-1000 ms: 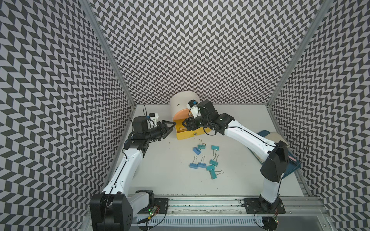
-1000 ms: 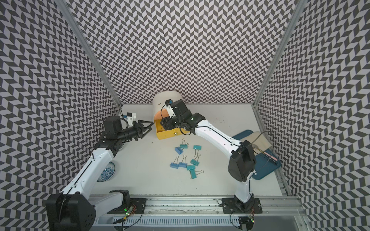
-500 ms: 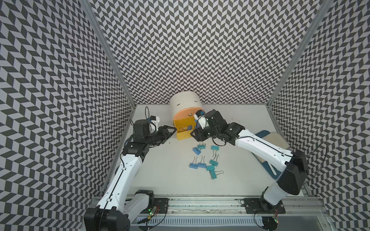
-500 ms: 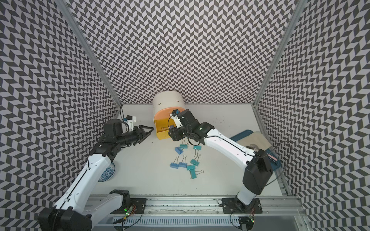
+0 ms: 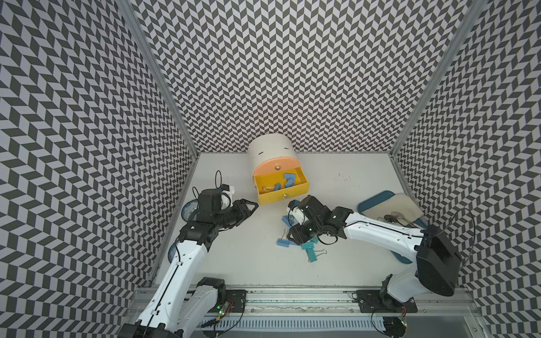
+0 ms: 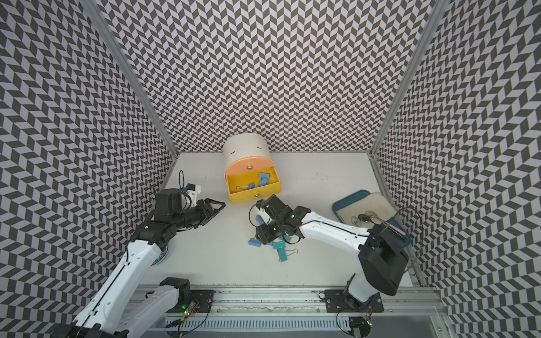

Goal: Put the binder clips in the drawer according to color
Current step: Move the binder clip to the center of the board.

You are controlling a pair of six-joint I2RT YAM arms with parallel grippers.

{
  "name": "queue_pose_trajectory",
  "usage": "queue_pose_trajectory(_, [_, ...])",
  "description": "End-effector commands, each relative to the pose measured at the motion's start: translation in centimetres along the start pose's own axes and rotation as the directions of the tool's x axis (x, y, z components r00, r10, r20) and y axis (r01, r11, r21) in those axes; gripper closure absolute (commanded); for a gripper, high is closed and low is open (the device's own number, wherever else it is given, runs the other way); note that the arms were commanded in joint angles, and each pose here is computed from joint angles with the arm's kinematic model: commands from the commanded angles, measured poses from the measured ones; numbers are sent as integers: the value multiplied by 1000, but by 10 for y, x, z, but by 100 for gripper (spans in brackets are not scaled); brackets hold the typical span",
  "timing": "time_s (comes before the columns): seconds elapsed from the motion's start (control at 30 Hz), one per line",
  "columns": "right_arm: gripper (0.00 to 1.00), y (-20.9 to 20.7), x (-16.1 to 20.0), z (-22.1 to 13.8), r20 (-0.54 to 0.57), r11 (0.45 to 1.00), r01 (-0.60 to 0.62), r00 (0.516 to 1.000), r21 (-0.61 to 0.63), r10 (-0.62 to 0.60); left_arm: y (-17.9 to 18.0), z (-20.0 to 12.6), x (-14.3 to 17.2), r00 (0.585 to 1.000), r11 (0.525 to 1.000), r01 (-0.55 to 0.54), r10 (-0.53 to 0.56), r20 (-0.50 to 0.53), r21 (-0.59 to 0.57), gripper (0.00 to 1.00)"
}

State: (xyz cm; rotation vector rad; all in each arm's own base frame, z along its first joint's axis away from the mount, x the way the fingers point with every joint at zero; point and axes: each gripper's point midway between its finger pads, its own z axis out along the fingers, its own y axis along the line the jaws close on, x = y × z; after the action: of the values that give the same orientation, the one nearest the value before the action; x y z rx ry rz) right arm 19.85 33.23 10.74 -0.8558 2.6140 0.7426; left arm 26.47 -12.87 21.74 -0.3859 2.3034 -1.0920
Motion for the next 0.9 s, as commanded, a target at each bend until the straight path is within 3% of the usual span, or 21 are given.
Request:
queue_pose_trajectory(0.0, [40,22,4,2,15,997,18,1000,-75,-17,1,-3,2,1000,1000,-22,22,7,-13,46])
queue_pose_trajectory(0.33, [40,22,45,26,-80,994,-43,996,-99,35,4,-5,5,1000,1000,-22,22,4,-19,46])
queue_pose_trajectory(0.87, [34,-17,60,53,-139,990,-101,984,95,113,4,-4,6,1000,999,-29,29,-7,-19,46])
